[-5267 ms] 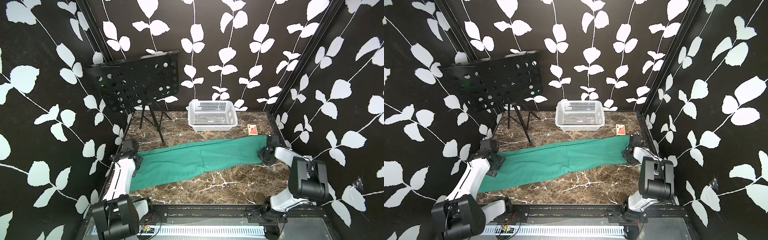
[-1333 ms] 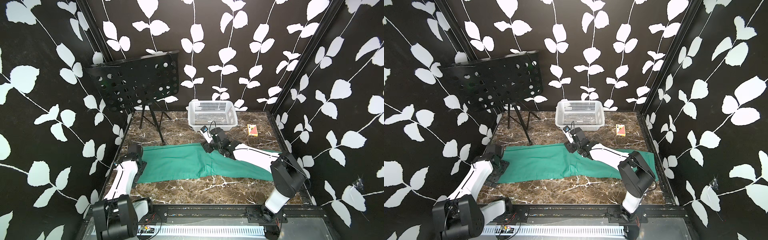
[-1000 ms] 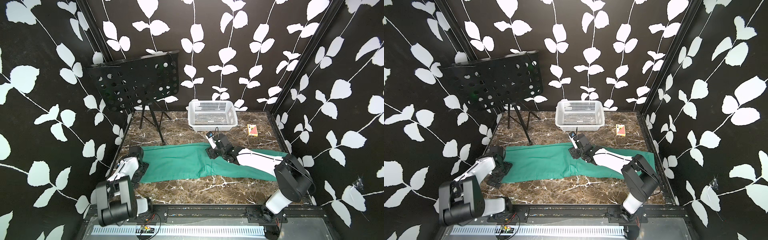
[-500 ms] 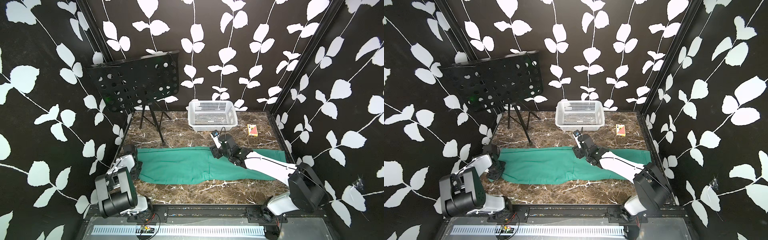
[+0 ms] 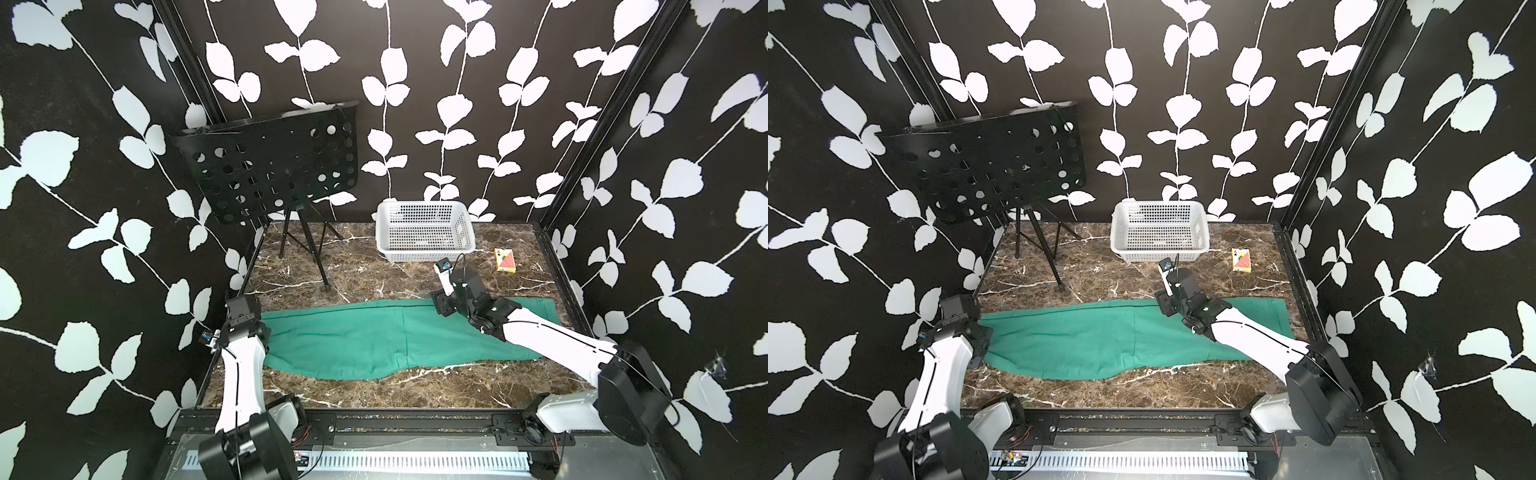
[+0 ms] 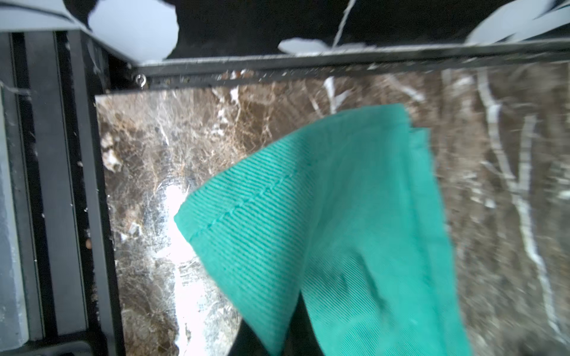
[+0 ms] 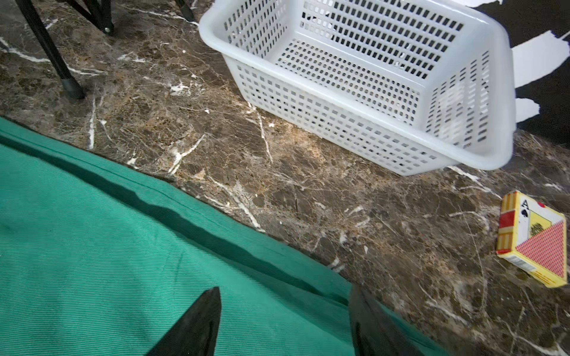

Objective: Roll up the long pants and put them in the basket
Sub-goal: Fold the long pant at the center of the board.

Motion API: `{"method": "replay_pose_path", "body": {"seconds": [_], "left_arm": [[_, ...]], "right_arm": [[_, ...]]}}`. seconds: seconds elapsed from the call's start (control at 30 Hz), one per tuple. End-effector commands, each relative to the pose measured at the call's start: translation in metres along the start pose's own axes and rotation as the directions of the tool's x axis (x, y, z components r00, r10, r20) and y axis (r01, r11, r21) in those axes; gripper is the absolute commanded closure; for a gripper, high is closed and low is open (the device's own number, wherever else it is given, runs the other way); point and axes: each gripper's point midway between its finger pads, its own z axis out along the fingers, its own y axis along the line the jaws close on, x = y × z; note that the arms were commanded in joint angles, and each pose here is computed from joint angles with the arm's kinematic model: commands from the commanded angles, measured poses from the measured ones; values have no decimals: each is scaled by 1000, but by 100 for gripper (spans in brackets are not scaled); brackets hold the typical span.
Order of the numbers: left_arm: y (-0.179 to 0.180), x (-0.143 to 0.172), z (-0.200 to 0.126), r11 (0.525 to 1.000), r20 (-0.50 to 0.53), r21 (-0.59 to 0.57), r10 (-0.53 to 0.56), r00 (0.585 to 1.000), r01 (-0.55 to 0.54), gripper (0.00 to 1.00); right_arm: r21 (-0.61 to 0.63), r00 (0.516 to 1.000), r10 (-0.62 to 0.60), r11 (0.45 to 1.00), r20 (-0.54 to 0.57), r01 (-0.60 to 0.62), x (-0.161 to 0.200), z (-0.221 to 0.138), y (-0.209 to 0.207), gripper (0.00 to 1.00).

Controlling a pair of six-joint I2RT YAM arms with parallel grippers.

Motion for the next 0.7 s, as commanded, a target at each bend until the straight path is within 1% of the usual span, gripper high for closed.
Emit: {"method": "replay_pose_path", "body": {"seconds": [0.0,0.07,0.17,0.37,0.5,0.67], "left_arm": [[-8,-2,-19,996,-7,65,67,998,-66,100],[-24,4,-32,985,-19,142,104,994,-100,100],[-45,14,-58,959,-2,231,171,985,-166,100],[-72,38,-101,897,-45,412,198,979,-162,100],[-93,58,-126,841,-75,519,222,972,-153,100],[-133,93,-162,747,-74,638,304,950,-189,100]], "right_arm": [[52,996,74,996,-46,-72,16,-9,-18,32],[73,993,103,992,-59,-99,20,-14,-25,32],[104,989,130,987,-70,-123,24,-22,-35,33],[145,979,192,973,-76,-180,21,-38,-50,35],[182,965,253,954,-74,-237,16,-51,-64,37],[209,937,342,924,-72,-321,11,-66,-79,41]]}}
